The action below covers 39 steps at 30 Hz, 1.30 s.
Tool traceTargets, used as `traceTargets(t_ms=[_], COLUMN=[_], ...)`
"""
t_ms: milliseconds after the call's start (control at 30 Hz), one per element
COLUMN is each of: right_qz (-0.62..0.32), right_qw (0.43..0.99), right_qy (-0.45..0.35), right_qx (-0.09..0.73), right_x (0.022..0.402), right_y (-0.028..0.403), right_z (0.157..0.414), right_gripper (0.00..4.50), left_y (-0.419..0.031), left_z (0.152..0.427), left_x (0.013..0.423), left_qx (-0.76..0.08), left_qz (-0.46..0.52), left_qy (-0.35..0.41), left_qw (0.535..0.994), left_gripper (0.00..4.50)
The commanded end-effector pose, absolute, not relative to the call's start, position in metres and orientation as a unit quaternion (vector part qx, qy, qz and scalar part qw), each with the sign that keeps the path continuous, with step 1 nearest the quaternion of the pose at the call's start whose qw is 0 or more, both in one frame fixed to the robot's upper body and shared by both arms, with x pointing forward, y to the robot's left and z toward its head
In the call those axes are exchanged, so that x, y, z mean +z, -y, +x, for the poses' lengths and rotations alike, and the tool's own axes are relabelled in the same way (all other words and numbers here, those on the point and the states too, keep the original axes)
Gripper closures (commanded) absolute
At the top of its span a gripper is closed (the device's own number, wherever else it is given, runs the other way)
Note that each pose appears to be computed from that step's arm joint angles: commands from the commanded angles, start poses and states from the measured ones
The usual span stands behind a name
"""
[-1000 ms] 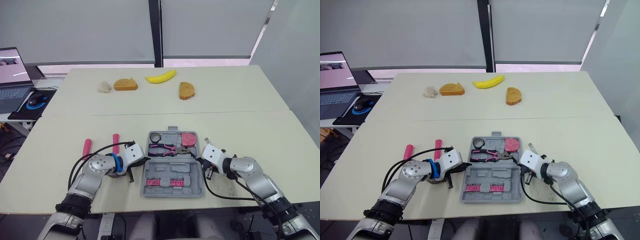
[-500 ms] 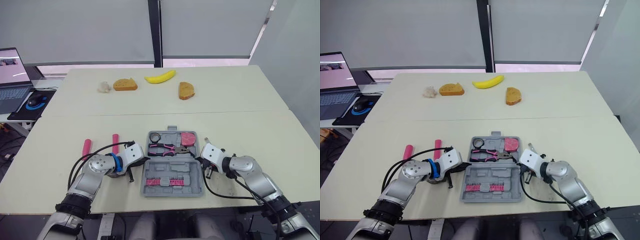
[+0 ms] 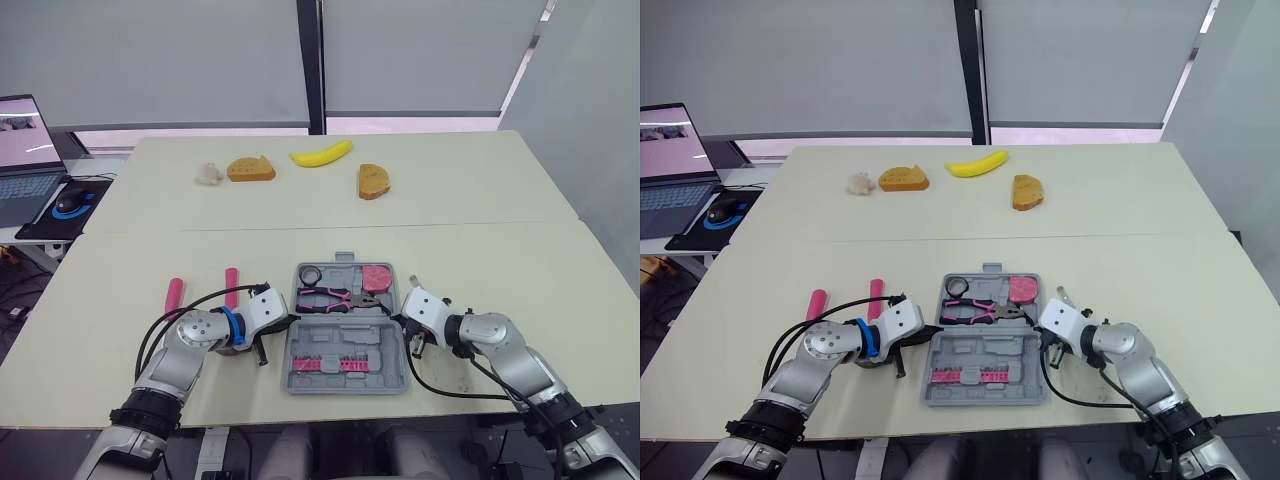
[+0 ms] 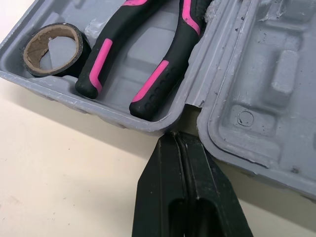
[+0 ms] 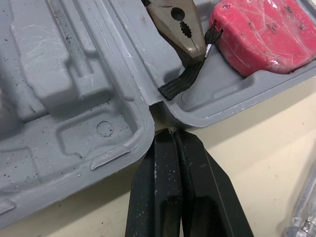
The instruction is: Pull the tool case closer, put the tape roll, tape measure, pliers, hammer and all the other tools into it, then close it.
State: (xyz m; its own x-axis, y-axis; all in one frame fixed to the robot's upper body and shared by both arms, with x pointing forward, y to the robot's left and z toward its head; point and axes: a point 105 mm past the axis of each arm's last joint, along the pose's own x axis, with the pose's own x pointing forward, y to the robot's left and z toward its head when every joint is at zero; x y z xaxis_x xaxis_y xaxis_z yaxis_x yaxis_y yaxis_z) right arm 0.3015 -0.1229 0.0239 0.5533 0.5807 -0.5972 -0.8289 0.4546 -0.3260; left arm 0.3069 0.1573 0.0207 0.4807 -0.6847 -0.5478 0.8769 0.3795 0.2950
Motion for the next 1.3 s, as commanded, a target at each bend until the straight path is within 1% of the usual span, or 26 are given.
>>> traceTargets(t_ms=[33,233,333,433,500,633,700,767,833,900,1000,1133,1167,1233,1267,1300], right_qz=[-0.315,-0.314,-0.318,-0.319,-0.302,-0.296,-0.300,-0.303,-0.302,-0.305,-0.310,-0.316,-0.318,-0.322,-0.323,-0.323], right_qw=[0.835,0.845,0.853,0.859,0.869,0.869,0.866,0.859,0.852,0.841,0.826,0.811,0.809,0.805,0.804,0.804], right_qy=[-0.208,-0.196,-0.165,-0.136,-0.120,-0.126,-0.139,-0.154,-0.167,-0.183,-0.202,-0.216,-0.216,-0.213,-0.210,-0.208], right_qx=[0.400,0.385,0.379,0.377,0.374,0.377,0.376,0.382,0.394,0.409,0.426,0.442,0.445,0.450,0.452,0.454], right_x=[0.028,0.036,0.049,0.065,0.085,0.108,0.117,0.128,0.139,0.147,0.160,0.172,0.175,0.180,0.182,0.184], right_y=[0.136,0.149,0.152,0.157,0.165,0.190,0.204,0.217,0.224,0.232,0.241,0.247,0.247,0.248,0.247,0.247], right_z=[0.301,0.296,0.298,0.295,0.288,0.271,0.265,0.258,0.253,0.246,0.240,0.238,0.239,0.241,0.242,0.243], right_gripper=[4.50,4.50,4.50,4.50,4.50,4.50,4.50,4.03,3.68,3.21,2.57,1.63,1.40,0.94,0.52,0.21], left_y=[-0.162,-0.184,-0.187,-0.190,-0.208,-0.262,-0.283,-0.302,-0.316,-0.333,-0.355,-0.363,-0.363,-0.365,-0.367,-0.370], left_z=[0.307,0.311,0.314,0.312,0.304,0.284,0.272,0.254,0.240,0.230,0.221,0.215,0.214,0.214,0.214,0.213], left_x=[0.031,0.040,0.055,0.076,0.099,0.119,0.123,0.124,0.123,0.124,0.128,0.131,0.132,0.135,0.137,0.138], left_qx=[-0.482,-0.470,-0.471,-0.479,-0.469,-0.417,-0.399,-0.394,-0.387,-0.367,-0.335,-0.329,-0.329,-0.322,-0.317,-0.312], left_qz=[0.287,0.303,0.288,0.257,0.220,0.192,0.186,0.175,0.173,0.172,0.171,0.171,0.171,0.169,0.172,0.173], left_qy=[-0.152,-0.149,-0.124,-0.096,-0.085,-0.124,-0.150,-0.186,-0.214,-0.234,-0.252,-0.260,-0.259,-0.256,-0.255,-0.254], left_qw=[0.814,0.816,0.824,0.834,0.851,0.879,0.885,0.883,0.880,0.884,0.891,0.892,0.892,0.896,0.897,0.899], left_gripper=[4.48,4.48,4.48,4.48,4.48,4.48,4.12,3.65,3.00,2.33,1.43,0.12,0.00,0.00,0.00,0.00])
